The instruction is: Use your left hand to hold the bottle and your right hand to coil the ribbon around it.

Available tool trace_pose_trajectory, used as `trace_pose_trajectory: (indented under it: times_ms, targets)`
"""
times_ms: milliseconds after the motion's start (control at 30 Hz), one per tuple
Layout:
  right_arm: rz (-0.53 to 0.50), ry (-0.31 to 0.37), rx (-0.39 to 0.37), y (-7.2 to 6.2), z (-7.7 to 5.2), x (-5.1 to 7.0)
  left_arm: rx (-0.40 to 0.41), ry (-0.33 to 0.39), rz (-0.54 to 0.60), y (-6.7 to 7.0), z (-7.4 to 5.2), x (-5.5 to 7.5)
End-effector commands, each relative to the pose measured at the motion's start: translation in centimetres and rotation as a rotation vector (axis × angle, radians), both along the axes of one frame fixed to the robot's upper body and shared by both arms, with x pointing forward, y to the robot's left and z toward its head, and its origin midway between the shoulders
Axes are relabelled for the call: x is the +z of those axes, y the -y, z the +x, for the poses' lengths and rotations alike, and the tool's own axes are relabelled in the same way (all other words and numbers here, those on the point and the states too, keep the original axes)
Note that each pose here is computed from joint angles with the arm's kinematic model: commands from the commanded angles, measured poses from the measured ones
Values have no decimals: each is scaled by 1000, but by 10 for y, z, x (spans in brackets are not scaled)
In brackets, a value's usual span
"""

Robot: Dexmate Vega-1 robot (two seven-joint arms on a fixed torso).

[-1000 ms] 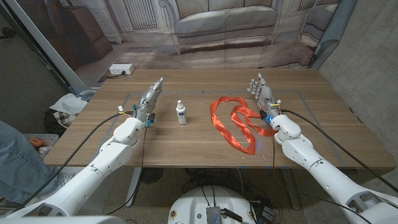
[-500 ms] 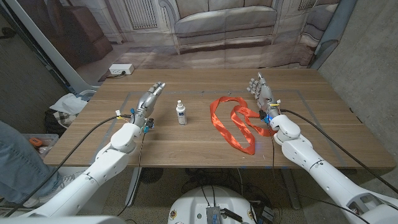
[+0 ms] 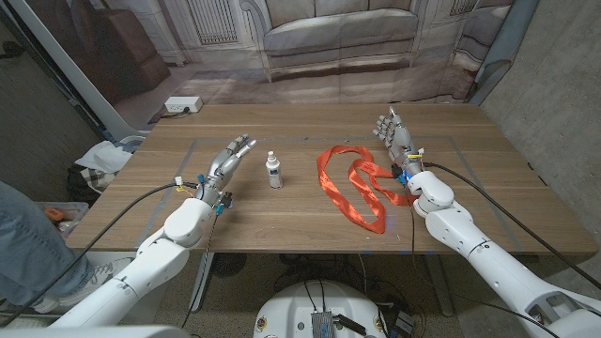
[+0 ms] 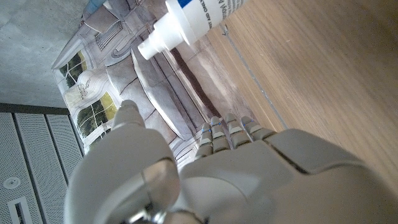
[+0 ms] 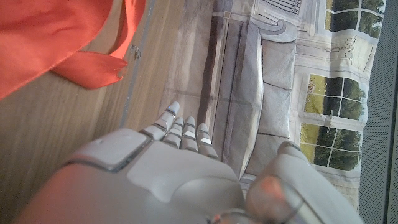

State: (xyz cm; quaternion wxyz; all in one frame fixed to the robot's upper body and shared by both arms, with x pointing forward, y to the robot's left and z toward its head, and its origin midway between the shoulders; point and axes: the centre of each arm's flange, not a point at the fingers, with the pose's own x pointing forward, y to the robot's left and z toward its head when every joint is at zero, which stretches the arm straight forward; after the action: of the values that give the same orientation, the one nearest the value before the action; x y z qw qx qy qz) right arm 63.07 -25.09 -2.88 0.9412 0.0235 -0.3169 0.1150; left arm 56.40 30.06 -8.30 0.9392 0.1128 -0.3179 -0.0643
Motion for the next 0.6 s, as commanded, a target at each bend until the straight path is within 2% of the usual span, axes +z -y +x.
trace_pose_trajectory:
  times_ms: [33, 200, 333, 500, 600]
  targets:
    - [-13, 6, 25, -16, 1, 4, 90, 12, 69, -4, -18, -22]
    - [-16, 8, 32, -19, 1, 5, 127, 47, 86, -2, -22, -24]
    - [-16, 9, 34, -19, 1, 4, 219, 88, 137, 4, -27, -24]
    - [-8, 6, 32, -17, 0, 3, 308, 98, 222, 11, -26, -27]
    - [-9, 3, 29, -15, -1, 2, 396, 117, 288, 17, -27, -30]
